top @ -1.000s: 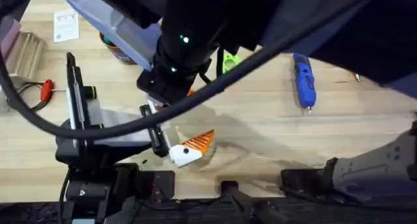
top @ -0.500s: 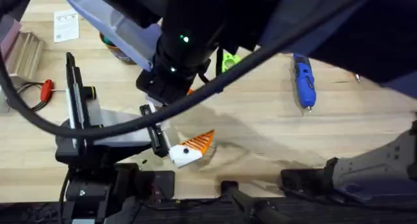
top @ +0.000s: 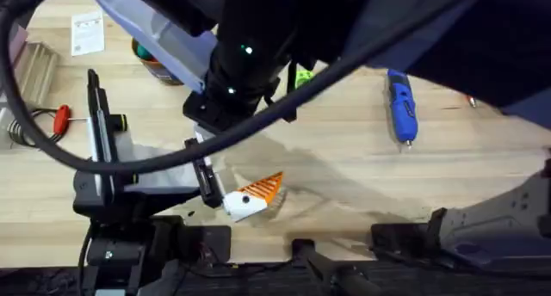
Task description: Pick up the gripper from the table and insert it into the empty holder that is missing its gripper. Then pick up a screw, insert it into the mounting hole, and use the screwdriver to tighten it. Finally, clean up the table by picking up the vegetable and placing it into the bucket.
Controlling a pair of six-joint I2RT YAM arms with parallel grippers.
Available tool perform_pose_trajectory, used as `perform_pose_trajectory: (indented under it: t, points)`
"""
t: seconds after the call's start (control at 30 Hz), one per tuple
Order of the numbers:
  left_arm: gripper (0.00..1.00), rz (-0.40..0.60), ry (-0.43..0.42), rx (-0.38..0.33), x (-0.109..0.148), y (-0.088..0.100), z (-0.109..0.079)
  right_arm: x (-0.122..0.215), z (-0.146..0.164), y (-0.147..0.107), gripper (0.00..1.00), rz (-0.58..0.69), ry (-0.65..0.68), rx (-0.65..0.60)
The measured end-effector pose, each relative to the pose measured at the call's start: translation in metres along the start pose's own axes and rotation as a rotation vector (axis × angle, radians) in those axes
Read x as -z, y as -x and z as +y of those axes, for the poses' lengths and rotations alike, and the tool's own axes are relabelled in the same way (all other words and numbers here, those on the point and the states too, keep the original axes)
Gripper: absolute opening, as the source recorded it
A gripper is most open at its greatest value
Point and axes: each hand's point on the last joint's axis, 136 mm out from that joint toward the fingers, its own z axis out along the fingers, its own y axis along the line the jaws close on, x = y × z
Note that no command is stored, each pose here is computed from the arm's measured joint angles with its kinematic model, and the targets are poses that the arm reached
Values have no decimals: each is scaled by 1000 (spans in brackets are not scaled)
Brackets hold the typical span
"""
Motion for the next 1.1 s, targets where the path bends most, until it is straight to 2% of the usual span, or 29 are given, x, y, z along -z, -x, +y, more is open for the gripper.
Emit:
perform_pose_trajectory:
  t: [0.4,0.6,0.63,0.8,0.97,1.1]
  points:
    - [985,1,0,10,0,0,0,-9,-3,-4,18,11,7,-12]
    - [986,1,0,12,0,0,0,-9,-9,-8,848,22,-6,-24]
    - [986,1,0,10,0,0,0,-8,-14,-8,905,21,-18,-35]
    - [986,0,-3,2,0,0,-1,4,-33,-10,927,2,-117,-90]
    - [986,0,-3,2,0,0,-1,42,-45,-10,929,-89,-181,-149]
    - [986,0,-3,2,0,0,-1,54,-63,-26,928,-138,-219,-250]
